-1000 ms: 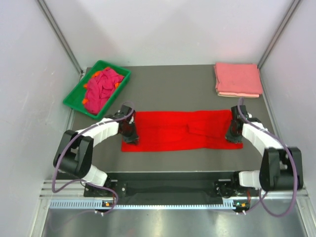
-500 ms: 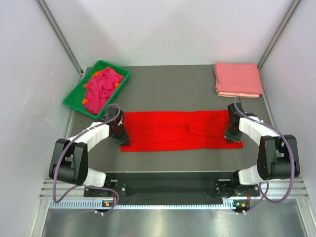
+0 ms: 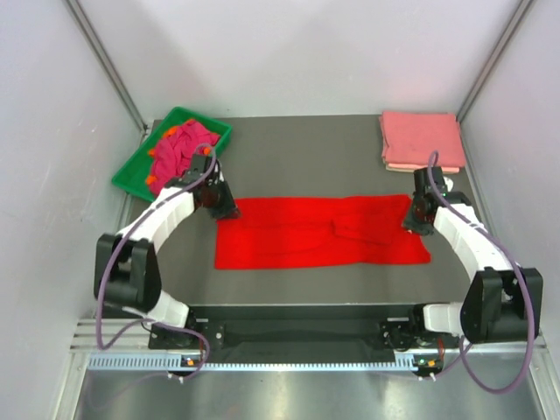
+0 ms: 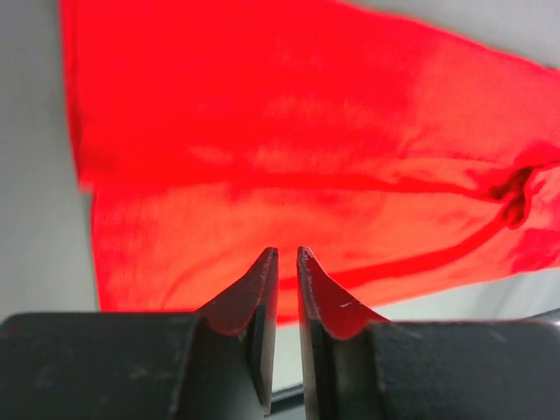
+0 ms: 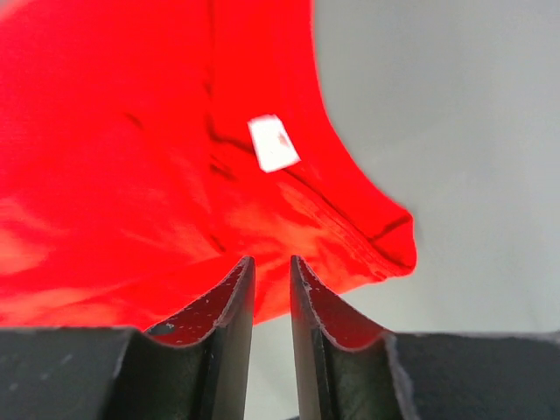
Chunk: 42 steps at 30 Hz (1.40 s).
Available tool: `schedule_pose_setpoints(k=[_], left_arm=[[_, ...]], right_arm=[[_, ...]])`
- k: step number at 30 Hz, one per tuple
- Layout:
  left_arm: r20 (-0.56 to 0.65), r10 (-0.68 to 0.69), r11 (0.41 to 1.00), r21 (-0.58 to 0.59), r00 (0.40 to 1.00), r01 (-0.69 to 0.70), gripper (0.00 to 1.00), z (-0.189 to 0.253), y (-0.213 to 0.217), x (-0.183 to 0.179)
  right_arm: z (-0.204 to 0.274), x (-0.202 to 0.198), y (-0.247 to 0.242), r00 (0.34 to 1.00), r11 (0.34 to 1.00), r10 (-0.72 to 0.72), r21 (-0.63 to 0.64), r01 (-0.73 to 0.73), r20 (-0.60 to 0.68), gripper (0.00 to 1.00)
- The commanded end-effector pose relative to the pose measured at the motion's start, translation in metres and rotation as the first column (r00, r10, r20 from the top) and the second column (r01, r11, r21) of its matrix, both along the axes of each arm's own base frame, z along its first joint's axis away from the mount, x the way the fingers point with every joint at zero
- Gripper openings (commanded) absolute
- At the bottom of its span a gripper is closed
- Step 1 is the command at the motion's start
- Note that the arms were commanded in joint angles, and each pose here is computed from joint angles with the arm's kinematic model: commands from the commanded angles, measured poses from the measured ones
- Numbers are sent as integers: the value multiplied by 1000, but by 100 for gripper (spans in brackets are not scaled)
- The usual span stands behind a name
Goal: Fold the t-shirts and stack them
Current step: Fold the tshirt
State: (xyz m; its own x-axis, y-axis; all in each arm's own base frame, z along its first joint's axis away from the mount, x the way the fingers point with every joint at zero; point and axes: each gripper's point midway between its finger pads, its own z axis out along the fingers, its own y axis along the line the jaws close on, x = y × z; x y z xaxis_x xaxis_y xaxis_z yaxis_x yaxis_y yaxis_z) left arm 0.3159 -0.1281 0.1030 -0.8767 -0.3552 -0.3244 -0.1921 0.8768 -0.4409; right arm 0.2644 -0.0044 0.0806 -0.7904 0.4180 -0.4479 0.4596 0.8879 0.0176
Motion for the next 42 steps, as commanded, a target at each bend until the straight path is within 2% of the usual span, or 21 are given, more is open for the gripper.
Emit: schedule_pose_setpoints(k=[1, 7, 10, 14, 19, 24, 25, 27, 29, 34, 39, 42], left_arm=[[33, -71, 998, 4, 997, 70, 18, 0, -8, 32], [-17, -43, 990, 133, 999, 45, 12, -33, 7, 65], [-106, 1, 976, 218, 994, 23, 11, -57, 22, 58], [-175, 115, 920, 391, 978, -38, 11, -84, 59, 40], [-252, 173, 904, 423, 952, -52, 13, -102, 79, 13], [-291, 240, 896, 433, 926, -95, 13, -110, 93, -10], [-298, 257, 894, 435, 919, -109, 13, -111, 98, -13], [-293, 279, 885, 447, 914, -127, 13, -109, 104, -17], [-282, 313, 870, 469, 907, -154, 14, -110, 116, -23], [-287, 363, 847, 498, 887, -186, 13, -113, 135, -35], [-275, 392, 826, 525, 878, -205, 13, -113, 148, -45], [-254, 453, 808, 522, 855, -273, 13, -111, 165, -51]], right_arm=[[31, 13, 5, 995, 999, 40, 14, -42, 90, 24], [34, 25, 12, 984, 997, 53, 45, -62, 169, 25], [28, 27, 10, 986, 997, 61, 29, -67, 152, 25], [25, 29, 1, 991, 999, 40, -7, -39, 131, 24], [34, 37, -2, 985, 999, 40, -14, -39, 165, 24], [34, 61, 6, 971, 998, 58, 19, -64, 231, 29], [32, 64, 6, 972, 999, 31, 34, -40, 234, 34], [30, 73, 5, 973, 999, -12, 48, 1, 231, 37], [24, 80, 3, 973, 995, -91, 68, 78, 210, 38], [22, 104, 8, 959, 978, -186, 133, 160, 214, 40], [15, 133, 24, 954, 973, -180, 184, 138, 241, 40], [8, 145, 33, 961, 978, -150, 179, 110, 232, 40]])
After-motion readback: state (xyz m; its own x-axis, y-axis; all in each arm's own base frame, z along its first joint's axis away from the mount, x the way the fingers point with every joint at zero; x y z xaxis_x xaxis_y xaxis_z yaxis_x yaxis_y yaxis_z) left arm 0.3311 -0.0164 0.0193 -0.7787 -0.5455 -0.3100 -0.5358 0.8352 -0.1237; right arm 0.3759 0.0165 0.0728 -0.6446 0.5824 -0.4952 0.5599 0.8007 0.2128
